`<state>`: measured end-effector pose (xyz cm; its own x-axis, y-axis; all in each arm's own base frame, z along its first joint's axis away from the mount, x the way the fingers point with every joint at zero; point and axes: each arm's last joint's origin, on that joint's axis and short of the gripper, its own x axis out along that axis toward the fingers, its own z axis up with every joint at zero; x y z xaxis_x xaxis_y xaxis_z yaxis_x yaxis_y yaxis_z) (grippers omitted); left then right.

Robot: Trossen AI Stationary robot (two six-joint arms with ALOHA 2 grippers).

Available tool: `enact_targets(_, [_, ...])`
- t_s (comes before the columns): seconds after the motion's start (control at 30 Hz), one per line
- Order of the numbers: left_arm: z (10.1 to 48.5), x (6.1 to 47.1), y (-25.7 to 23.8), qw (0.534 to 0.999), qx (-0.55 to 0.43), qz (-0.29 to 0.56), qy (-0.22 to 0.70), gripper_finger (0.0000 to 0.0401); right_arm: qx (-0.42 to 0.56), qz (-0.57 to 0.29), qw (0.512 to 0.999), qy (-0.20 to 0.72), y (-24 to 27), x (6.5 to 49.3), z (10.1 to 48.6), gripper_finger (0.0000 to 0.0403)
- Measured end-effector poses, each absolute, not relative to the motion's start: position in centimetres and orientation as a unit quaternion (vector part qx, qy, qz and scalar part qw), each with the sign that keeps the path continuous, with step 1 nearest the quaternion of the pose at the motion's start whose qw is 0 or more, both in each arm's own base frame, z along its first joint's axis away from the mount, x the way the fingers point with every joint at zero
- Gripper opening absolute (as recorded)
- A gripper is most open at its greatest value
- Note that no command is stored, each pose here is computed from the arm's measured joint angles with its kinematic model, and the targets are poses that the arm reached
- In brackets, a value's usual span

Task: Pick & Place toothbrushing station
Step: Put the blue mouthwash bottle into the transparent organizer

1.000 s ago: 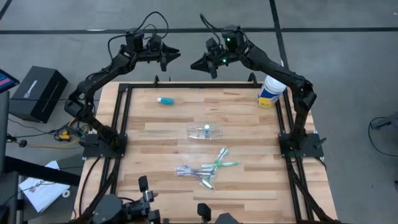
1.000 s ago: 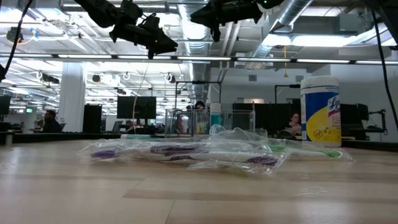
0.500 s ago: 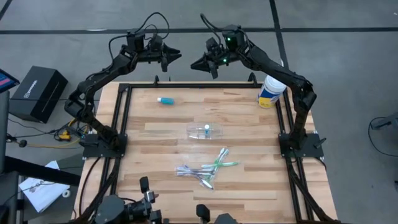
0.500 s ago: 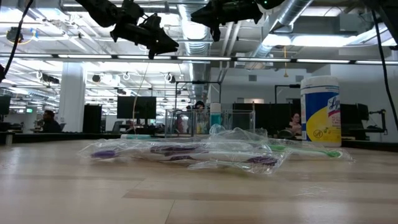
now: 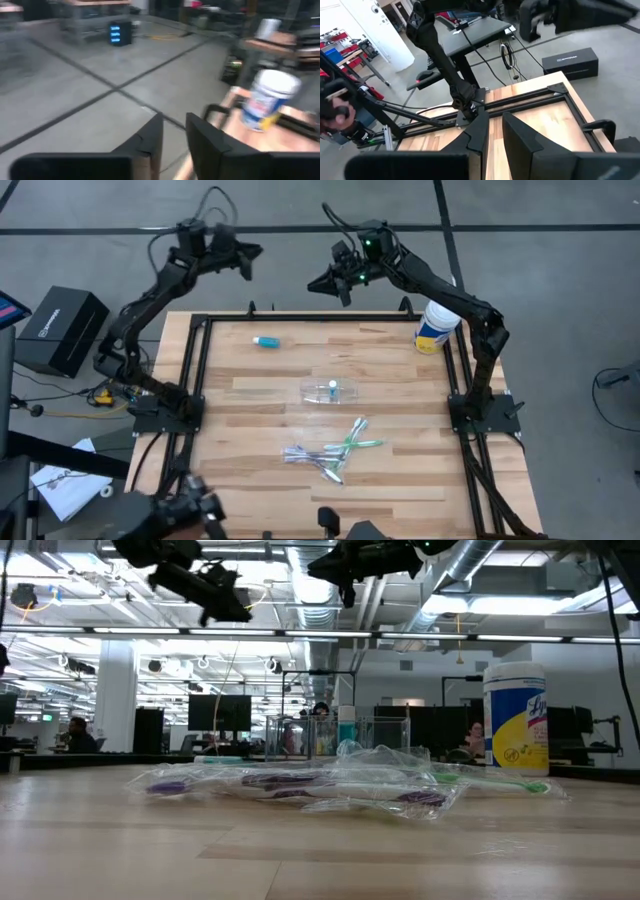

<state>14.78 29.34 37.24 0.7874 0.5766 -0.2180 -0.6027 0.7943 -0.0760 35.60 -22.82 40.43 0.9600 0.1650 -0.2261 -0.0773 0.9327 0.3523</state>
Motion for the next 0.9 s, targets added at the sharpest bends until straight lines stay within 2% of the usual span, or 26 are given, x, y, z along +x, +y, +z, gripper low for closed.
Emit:
enact_targets(0.13, [37.3, 11.8, 28.4, 0.933, -0.103, 0.335, 0.079, 0.0011, 0.160, 0.067, 0.977, 0.126, -22.4, 35.9, 40.5, 0.0047])
enact_targets(0.27, [36.8, 10.4, 26.1, 0.933, -0.116, 0.332, 0.072, 0.0007, 0.134, 0.055, 0.981, 0.127, -21.8, 36.3, 40.4, 0.0047])
enact_targets(0.37, [34.9, 10.0, 24.5, 0.930, -0.138, 0.327, 0.094, 0.0002, 0.120, 0.046, 0.984, 0.121, -21.6, 36.6, 40.6, 0.0047])
enact_targets(0.7, [29.5, 11.6, 20.2, 0.898, -0.106, 0.300, 0.303, 0.0009, 0.131, 0.043, 0.984, 0.116, -21.9, 36.4, 40.7, 0.0047])
enact_targets(0.9, [26.7, 14.1, 19.7, 0.863, -0.082, 0.268, 0.420, 0.0036, 0.135, 0.053, 0.982, 0.118, -21.2, 36.9, 40.7, 0.0047])
